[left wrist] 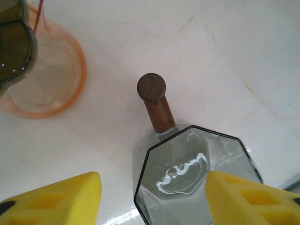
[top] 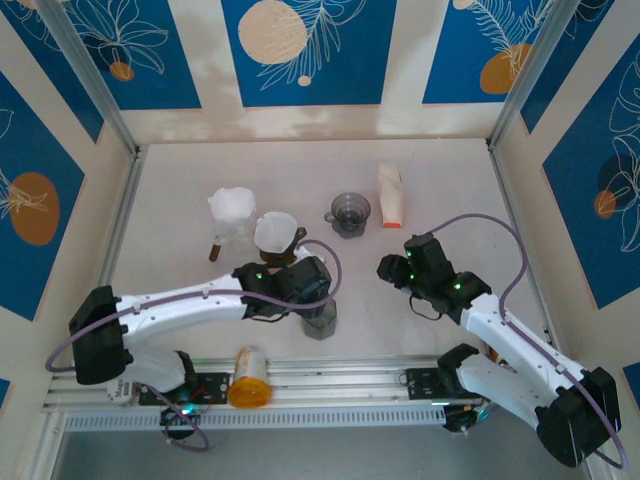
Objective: Place the coffee filter in the dripper
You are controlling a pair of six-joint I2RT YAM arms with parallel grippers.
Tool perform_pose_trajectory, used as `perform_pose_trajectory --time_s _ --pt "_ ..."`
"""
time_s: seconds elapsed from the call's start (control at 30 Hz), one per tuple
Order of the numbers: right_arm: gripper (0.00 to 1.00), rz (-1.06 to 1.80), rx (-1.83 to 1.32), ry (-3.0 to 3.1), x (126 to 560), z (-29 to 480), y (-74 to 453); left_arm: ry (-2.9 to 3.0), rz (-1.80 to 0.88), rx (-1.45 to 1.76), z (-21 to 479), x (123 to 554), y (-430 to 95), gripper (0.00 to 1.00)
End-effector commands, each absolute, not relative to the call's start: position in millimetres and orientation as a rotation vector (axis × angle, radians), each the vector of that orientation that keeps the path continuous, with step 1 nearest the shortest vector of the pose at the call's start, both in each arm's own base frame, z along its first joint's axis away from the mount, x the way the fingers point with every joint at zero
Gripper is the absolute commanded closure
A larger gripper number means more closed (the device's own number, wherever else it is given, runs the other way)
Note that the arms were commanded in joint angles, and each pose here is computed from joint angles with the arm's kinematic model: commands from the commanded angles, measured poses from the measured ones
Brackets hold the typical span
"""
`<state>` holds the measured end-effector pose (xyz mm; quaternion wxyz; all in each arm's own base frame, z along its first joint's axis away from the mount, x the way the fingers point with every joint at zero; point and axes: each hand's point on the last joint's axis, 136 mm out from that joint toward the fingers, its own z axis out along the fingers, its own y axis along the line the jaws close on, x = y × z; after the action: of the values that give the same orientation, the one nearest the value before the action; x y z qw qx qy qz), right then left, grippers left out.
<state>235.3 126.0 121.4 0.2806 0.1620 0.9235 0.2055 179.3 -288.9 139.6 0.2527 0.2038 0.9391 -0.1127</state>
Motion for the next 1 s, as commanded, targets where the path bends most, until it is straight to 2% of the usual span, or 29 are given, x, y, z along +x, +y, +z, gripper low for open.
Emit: perform_pose_trajectory --time_s 0.0,0.13,0.27,0.3,0.7,0.97 --pt "0.40 0.633 0.372 2.468 242 131 143 2.499 -0.374 0.545 159 178 -290 0.31" --pt "0.37 0.651 0.404 2.473 258 136 155 2.446 -0.422 0.528 174 178 -286 0.15" --pt "0.36 0.644 0.498 2.466 282 137 163 2.419 -0.436 0.509 180 176 -277 0.07" --pt "0.36 0.633 0.520 2.464 289 137 165 2.412 -0.443 0.500 182 176 -273 0.01" --pt "0.36 0.611 0.714 2.455 374 120 171 2.347 -0.469 0.377 182 168 -227 0.00" --pt "0.36 0.631 0.726 2.445 407 112 175 2.305 -0.507 0.319 187 161 -202 0.00"
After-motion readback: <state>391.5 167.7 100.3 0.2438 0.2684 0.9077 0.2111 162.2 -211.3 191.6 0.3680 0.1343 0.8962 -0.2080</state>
